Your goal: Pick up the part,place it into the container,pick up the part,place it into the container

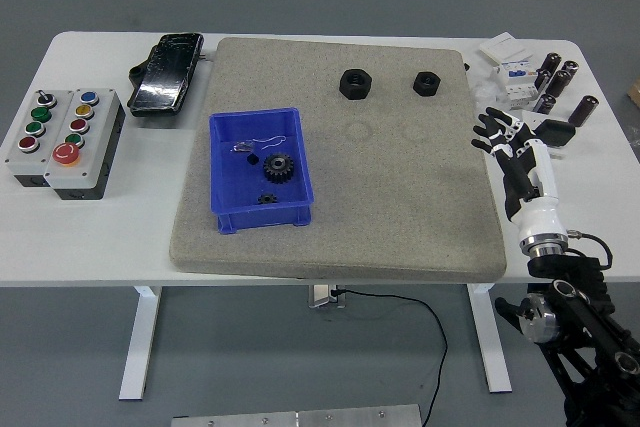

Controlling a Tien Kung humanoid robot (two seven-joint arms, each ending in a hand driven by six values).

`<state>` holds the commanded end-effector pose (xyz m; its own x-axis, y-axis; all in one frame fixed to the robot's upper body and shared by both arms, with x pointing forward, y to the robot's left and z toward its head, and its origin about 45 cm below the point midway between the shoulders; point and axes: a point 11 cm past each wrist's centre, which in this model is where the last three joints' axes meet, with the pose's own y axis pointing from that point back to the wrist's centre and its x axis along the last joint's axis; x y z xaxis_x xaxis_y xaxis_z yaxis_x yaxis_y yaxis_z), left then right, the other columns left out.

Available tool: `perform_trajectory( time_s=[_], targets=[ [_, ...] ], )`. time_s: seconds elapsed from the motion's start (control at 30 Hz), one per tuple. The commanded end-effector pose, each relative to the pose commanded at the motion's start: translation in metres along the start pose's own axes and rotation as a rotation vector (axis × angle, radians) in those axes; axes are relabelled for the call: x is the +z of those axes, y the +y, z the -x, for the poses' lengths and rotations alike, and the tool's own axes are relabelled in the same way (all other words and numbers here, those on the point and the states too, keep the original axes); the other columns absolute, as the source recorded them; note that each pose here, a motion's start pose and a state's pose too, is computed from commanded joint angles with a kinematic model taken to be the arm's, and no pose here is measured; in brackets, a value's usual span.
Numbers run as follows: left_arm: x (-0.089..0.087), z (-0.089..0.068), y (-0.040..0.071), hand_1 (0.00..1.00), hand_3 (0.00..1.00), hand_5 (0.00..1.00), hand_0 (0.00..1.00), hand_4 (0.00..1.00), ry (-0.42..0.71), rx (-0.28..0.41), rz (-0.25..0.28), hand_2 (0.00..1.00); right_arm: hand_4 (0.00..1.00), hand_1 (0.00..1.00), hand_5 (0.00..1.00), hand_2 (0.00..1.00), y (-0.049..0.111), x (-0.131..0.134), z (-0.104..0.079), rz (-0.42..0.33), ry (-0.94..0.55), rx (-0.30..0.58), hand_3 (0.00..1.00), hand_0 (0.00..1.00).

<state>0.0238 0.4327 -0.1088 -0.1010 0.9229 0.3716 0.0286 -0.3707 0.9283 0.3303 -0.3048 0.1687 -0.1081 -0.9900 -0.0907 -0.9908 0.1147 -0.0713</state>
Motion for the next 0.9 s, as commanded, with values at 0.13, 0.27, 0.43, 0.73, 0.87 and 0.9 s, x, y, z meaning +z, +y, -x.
perform_trajectory(
  time_s=[0.13,0.27,0.43,0.73,0.87,0.9],
  targets=[
    [0.002,-0.001,0.0,0.623,0.616,0.362,0.66,0.71,-0.002,0.0,0.002,0.581,0.873,0.709,0.511,0.716,-0.002,-0.003,-0.006,-0.009,0.005,0.032,0.667,0.699],
    [0.005,-0.003,0.0,0.623,0.616,0.362,0.66,0.71,-0.004,0.003,0.007,0.582,0.871,0.707,0.513,0.716,-0.003,-0.007,-0.015,-0.019,0.01,0.058,0.664,0.698],
    [0.007,-0.008,0.0,0.623,0.616,0.362,0.66,0.71,-0.007,0.011,0.01,0.582,0.866,0.715,0.514,0.712,-0.006,-0.016,-0.028,-0.044,0.019,0.106,0.662,0.698],
    [0.008,-0.017,0.0,0.623,0.616,0.362,0.659,0.71,-0.01,0.026,0.01,0.582,0.862,0.714,0.512,0.712,-0.011,-0.032,-0.05,-0.087,0.021,0.182,0.662,0.699],
    [0.007,-0.016,0.0,0.623,0.617,0.361,0.659,0.71,-0.009,0.023,0.007,0.582,0.861,0.692,0.514,0.708,-0.01,-0.032,-0.051,-0.088,0.014,0.191,0.662,0.67],
    [0.007,-0.015,0.0,0.623,0.617,0.361,0.659,0.71,-0.008,0.022,0.007,0.582,0.861,0.692,0.514,0.708,-0.01,-0.032,-0.05,-0.088,0.013,0.191,0.662,0.67]
  ],
)
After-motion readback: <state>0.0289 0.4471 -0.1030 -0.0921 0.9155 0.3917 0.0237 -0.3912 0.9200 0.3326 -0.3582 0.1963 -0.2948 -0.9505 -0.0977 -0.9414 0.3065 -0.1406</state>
